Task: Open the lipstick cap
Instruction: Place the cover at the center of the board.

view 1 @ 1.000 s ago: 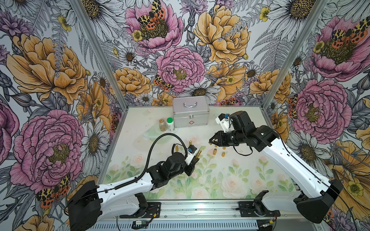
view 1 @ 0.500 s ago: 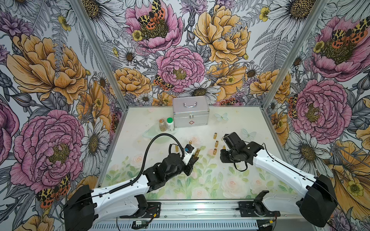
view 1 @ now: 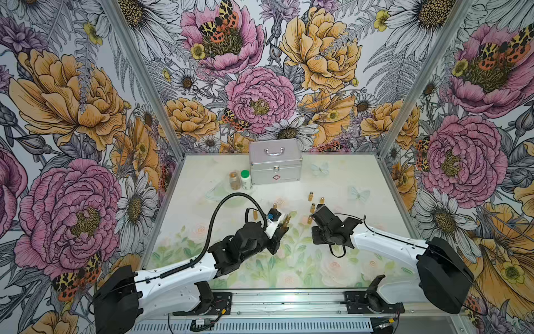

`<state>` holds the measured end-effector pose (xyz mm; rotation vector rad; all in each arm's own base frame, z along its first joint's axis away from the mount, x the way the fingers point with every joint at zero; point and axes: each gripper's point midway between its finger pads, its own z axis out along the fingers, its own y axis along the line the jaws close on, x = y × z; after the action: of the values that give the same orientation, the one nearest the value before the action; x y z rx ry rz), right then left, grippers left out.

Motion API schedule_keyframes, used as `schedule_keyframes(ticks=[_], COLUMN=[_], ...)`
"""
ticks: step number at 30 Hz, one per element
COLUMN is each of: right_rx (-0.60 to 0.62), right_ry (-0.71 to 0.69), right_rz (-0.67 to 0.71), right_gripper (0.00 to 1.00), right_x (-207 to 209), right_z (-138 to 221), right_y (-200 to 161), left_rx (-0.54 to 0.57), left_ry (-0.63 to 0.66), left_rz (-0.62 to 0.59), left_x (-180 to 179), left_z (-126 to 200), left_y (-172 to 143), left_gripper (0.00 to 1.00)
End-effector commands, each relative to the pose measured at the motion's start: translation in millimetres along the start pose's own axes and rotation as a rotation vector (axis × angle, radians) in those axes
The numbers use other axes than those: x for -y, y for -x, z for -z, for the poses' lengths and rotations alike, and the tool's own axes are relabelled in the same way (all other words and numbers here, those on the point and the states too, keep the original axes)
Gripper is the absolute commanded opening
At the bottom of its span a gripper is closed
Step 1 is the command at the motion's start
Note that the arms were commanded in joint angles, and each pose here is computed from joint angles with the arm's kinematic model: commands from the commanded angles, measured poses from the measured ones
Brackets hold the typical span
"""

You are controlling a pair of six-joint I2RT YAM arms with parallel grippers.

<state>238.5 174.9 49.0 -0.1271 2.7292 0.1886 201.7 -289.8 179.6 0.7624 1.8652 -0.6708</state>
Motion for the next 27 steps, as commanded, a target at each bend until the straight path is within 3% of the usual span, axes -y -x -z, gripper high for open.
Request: schedule_keyframes(ticks=[1, 17, 27], right_rx=[0.062, 0.012, 0.053], right_ry=[-0.016, -0.068, -0.023], right_rz=[0.009, 0.048, 0.048], right_gripper=[0.20, 0.21, 0.36], right_x=[-2, 6, -2], right_z=[-6, -33, -19], right_y=[12, -10, -1], left_rx=[0.035, 0.041, 0.036], left_ry=[-0.027, -0.024, -0.024], left_rz=[0.007, 0.009, 0.009], left_x=[7, 6, 6], left_z=[0, 1, 0], left_y=[9, 9, 8], left_gripper=[0.00, 0.00, 0.00])
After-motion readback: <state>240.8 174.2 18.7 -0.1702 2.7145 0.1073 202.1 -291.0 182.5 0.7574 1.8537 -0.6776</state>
